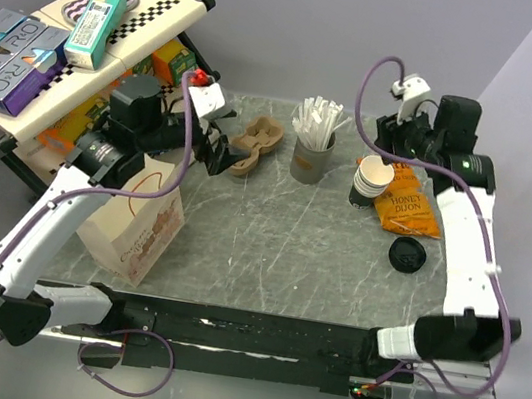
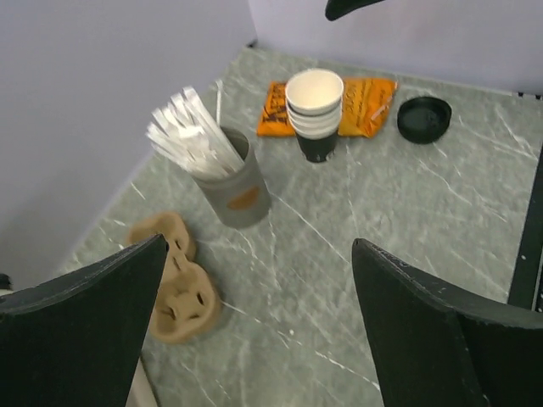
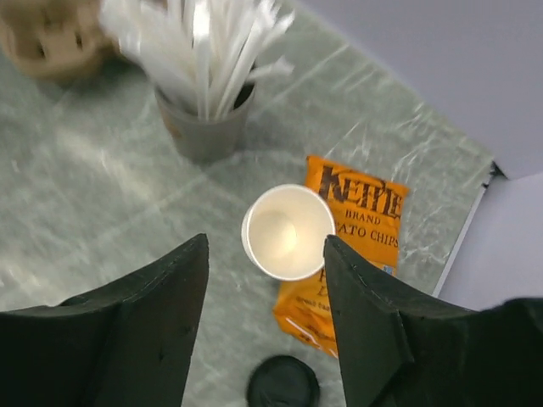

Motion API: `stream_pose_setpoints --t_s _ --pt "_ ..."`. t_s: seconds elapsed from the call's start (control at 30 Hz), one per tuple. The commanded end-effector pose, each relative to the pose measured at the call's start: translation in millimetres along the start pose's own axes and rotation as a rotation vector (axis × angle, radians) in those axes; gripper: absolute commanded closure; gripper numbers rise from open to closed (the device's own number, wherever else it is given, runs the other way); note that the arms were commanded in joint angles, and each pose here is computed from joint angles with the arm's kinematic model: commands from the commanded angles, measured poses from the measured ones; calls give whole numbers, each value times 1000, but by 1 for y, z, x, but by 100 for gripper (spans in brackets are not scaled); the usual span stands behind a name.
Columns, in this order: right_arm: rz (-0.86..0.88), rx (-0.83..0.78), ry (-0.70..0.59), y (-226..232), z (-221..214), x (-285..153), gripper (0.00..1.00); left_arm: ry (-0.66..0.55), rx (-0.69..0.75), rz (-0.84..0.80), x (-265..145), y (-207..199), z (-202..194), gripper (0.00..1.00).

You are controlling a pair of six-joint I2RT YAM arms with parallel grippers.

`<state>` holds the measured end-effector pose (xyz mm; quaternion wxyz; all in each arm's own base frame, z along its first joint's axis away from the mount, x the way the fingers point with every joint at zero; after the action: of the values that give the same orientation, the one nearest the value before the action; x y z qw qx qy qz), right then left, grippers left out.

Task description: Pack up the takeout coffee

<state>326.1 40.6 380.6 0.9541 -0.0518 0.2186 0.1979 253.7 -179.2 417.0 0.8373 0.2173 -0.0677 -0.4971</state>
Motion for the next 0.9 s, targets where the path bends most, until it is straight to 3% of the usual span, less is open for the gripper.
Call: stream_pose_setpoints --t_s 0.0,0.13,0.37,0.43,0.87 --pt "172 -153 147 0 -23 7 37 17 -29 -73 -2 -17 -11 4" --pt "209 -190 248 -6 -47 26 33 129 -31 -182 -2 -37 -42 4" --pt "208 -179 373 -22 -75 68 45 322 99 -267 -3 -58 -92 6" --pt "207 -179 403 -26 -79 78 50 345 106 -266 -4 -59 -98 6" --pt "175 -198 465 -41 -87 107 53 355 106 -242 1 -55 -102 4"
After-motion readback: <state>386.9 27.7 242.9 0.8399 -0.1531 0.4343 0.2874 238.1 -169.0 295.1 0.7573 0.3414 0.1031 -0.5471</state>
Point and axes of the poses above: each gripper's point midway between its finger pads, its own x axis out along the fingers, its own y axis along the line the jaws close on, z = x × y, the point moved 7 cm from there along -x, back along the fingers, and after that the axes turned 14 degrees about x, right-handed, at the moved point
